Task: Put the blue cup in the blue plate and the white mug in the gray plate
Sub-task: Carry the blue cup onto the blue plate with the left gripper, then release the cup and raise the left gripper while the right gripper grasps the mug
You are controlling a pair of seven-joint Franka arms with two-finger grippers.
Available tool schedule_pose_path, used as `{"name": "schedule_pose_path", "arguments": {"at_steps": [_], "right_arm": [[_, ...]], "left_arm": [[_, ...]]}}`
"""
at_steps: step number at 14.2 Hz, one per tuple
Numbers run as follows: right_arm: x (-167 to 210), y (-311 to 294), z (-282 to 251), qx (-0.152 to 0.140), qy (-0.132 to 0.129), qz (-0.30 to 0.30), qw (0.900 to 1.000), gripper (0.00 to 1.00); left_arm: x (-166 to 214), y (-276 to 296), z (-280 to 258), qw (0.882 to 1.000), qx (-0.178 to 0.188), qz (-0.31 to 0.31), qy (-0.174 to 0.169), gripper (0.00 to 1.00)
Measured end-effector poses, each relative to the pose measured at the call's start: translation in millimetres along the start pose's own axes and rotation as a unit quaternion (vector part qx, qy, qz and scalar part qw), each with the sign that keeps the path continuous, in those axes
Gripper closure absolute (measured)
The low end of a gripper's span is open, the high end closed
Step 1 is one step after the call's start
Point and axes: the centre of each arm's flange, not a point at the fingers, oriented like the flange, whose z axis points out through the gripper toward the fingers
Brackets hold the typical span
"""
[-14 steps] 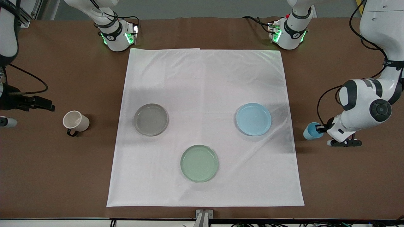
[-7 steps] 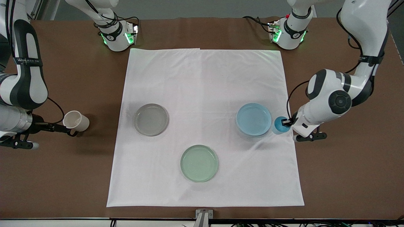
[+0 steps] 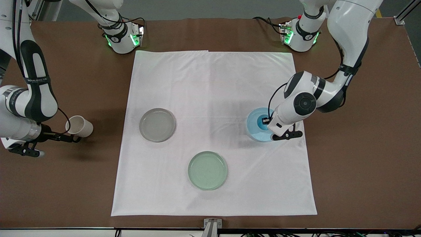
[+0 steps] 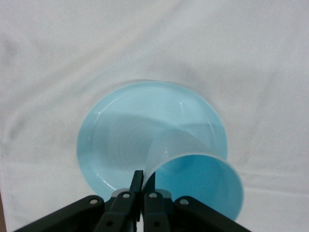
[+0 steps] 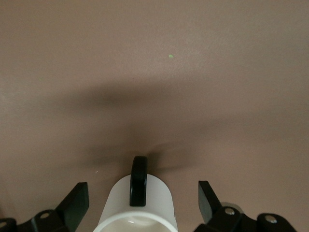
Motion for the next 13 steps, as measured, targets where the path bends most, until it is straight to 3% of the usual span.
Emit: {"name": "schedule_pose_path", "arguments": {"at_steps": [2,3,5,8,9,13], "right_arm": [[0.5,-1.9,23.1,-0.001,-0.001,-0.002,1.000,0.00],[0.6,-2.6,32.3,-0.002,-0.003,-0.002,1.000,0.00],[0.3,-3.7,42.6,-0.002,-0.008,-0.003,1.000,0.03],[-0.2,-4.6,44.3,-0.002,-0.010,-0.003,1.000,0.30],[-1.1,-5.1,45.6,-0.002,-0.012,-0.004,1.000,0.30],[-3.6,-6.4,49.3,-0.001,-0.016,-0.005,1.000,0.51]], "left_arm": [[3.5,-1.7,12.5,1.000,-0.003,-0.003,-0.004,0.94],[5.5,-3.9,16.3,1.000,-0.003,-0.005,-0.005,0.85],[8.1,-6.6,17.2,1.000,-0.004,-0.008,-0.004,0.81],[17.3,-8.0,-2.7,1.000,-0.013,-0.013,0.014,0.52],[22.9,-10.4,-20.5,0.999,-0.017,-0.017,0.028,0.43],[51.9,-79.9,-161.5,0.995,-0.012,-0.053,0.081,0.03]]}}
